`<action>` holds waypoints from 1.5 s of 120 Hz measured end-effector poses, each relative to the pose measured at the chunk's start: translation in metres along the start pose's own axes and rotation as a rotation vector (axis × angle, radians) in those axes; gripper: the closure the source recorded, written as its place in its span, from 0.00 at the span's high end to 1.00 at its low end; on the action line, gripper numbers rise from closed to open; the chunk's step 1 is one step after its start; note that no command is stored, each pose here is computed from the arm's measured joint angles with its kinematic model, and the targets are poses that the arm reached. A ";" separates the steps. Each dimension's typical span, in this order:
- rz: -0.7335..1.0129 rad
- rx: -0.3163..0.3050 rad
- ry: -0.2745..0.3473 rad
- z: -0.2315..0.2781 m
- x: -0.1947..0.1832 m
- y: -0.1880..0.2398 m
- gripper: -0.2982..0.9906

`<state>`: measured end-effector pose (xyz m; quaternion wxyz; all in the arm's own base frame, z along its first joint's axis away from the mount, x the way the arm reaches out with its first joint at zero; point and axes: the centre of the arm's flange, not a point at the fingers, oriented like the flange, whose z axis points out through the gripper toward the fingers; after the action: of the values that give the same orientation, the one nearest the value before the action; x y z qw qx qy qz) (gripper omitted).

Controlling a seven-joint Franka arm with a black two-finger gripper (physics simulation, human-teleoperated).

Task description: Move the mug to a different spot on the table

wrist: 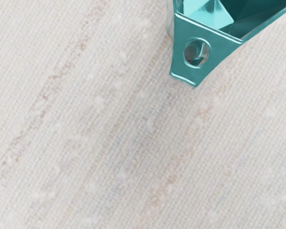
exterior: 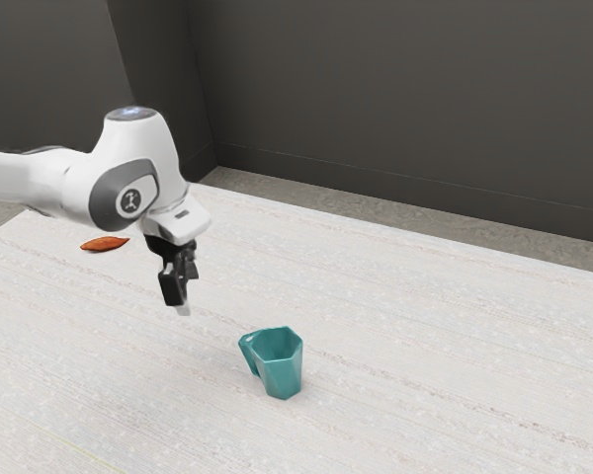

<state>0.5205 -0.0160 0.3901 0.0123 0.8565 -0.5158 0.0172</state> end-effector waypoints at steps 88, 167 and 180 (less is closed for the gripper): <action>0.460 -0.087 0.229 0.112 0.030 -0.006 0.77; 0.561 -0.080 0.334 0.140 0.042 -0.005 0.58; 0.565 -0.079 0.342 0.143 0.041 -0.005 0.54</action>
<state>0.5467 -0.0556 0.2490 0.1267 0.6633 -0.7235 0.1432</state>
